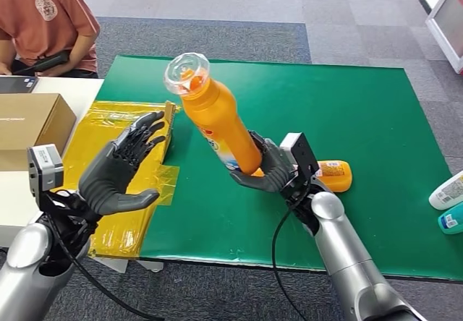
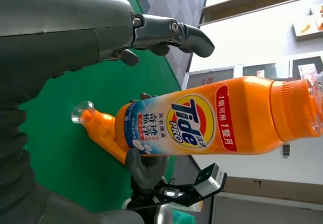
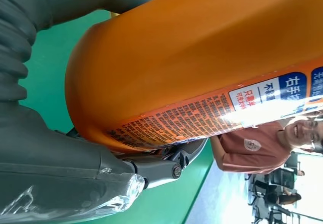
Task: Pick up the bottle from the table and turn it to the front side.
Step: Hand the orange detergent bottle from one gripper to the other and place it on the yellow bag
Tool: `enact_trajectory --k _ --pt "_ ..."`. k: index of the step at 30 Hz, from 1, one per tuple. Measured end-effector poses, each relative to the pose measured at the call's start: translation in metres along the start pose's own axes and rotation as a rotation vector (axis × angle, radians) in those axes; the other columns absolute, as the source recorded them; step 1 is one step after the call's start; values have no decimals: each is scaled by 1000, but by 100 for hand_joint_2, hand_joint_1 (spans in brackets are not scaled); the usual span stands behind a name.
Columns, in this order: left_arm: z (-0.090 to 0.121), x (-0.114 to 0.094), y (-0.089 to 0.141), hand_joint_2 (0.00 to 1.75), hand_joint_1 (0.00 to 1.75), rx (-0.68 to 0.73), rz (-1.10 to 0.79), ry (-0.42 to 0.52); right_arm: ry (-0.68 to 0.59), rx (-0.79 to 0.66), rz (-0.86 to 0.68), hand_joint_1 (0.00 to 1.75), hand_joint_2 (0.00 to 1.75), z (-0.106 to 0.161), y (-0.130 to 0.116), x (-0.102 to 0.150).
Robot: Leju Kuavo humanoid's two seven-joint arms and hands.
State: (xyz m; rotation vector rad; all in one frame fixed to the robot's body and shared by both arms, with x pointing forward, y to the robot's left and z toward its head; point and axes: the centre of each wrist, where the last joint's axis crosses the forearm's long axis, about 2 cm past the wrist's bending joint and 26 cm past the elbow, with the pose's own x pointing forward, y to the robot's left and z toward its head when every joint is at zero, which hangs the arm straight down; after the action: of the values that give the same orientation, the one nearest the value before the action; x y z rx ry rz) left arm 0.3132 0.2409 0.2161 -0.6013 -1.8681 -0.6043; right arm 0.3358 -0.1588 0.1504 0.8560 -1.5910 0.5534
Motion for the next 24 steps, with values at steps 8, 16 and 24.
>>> enact_trajectory --k 8,16,24 --pt "-7 2 -2 175 0 10 5 -6 5 22 -2 175 175 -2 3 -2" --pt "-26 9 6 175 0 70 -23 -16 -10 67 -4 175 175 -6 12 -1" --pt "-27 10 10 175 0 85 -31 -16 -28 84 2 175 175 -8 16 3"
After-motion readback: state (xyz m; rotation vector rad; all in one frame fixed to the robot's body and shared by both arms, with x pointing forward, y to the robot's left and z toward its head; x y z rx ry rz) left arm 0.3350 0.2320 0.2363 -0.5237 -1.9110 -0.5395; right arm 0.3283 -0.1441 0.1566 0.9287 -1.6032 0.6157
